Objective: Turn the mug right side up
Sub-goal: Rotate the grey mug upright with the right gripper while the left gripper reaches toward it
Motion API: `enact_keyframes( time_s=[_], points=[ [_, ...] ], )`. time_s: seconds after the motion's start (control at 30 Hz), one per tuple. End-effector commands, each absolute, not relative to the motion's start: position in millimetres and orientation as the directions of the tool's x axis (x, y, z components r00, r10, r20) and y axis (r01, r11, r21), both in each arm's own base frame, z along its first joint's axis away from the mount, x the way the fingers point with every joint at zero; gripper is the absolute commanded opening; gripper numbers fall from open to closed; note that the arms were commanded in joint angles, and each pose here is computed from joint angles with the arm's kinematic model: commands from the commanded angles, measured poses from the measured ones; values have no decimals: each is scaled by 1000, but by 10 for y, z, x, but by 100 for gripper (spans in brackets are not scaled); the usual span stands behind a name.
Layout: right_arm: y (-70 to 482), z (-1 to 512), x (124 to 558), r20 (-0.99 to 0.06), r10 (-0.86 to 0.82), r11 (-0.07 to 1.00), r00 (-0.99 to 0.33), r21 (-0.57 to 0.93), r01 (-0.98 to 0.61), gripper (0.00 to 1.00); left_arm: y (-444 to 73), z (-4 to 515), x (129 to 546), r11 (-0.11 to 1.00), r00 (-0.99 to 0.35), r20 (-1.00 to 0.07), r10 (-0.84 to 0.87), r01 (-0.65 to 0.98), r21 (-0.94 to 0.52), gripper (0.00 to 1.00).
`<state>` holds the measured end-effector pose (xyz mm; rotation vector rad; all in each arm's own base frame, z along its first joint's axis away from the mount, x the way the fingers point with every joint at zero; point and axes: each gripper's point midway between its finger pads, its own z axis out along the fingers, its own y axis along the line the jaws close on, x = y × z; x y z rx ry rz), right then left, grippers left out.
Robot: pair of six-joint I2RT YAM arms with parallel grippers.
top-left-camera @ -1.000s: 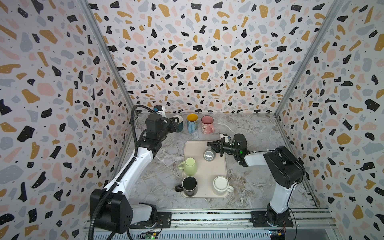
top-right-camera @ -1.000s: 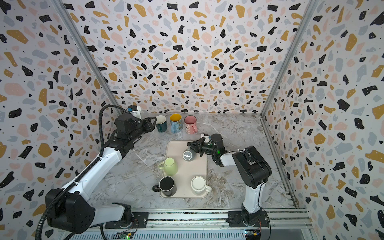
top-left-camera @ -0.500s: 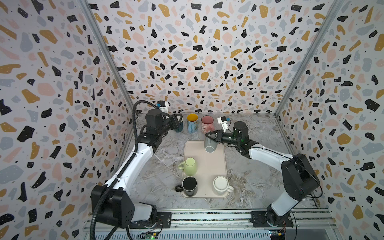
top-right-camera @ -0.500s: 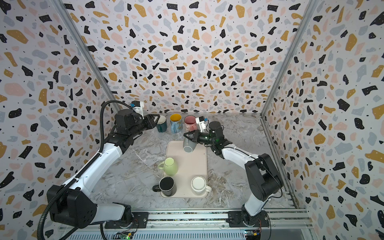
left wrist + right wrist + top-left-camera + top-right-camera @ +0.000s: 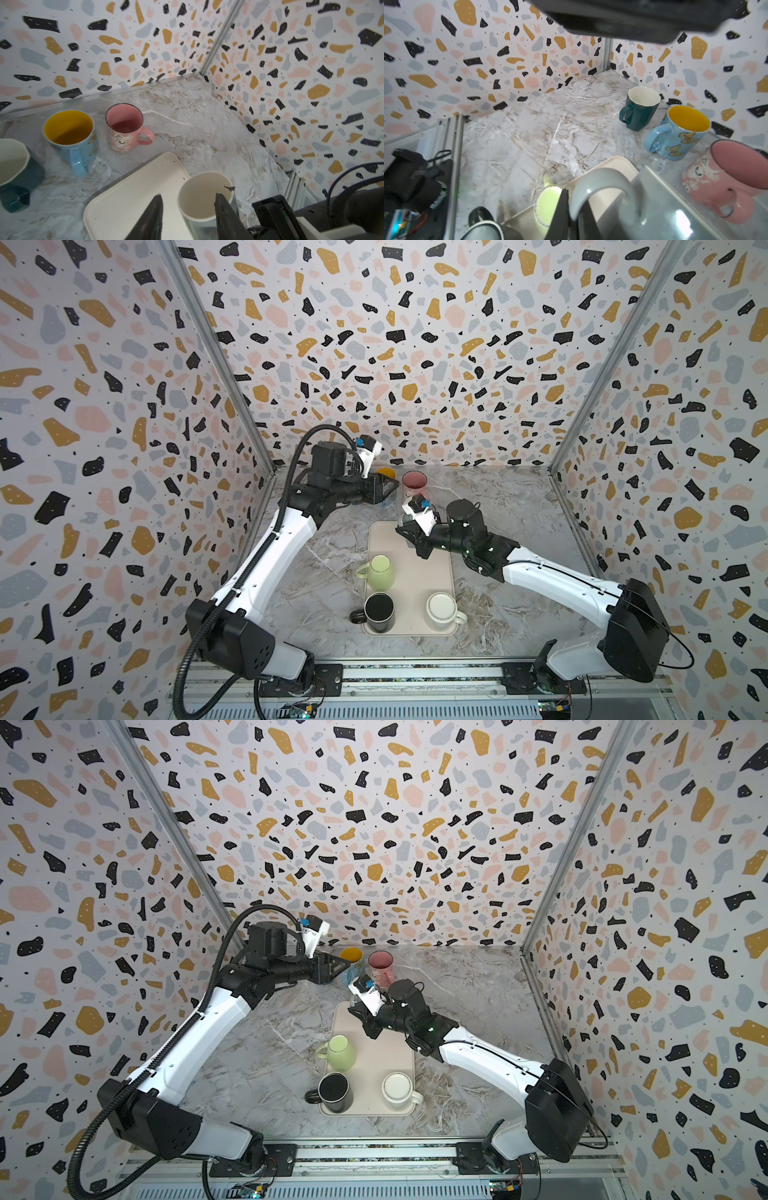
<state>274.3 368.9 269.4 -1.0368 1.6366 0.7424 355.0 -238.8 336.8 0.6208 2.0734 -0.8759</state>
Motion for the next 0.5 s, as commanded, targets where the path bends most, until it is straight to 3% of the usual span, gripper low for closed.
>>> enact_keyframes(
  time_s=[0.0,0.47],
  points=[
    [3513,3148,2848,-953,-276,511,126,-257,-820,0,-2375,2985,3336,650,-630,-715,305,686,-327,42],
    [3449,3177,2853,-926,-315,528,210,-355,-772,0,-2579,2798,3214,627,-651,-669,359,699,-344,46]
  ],
)
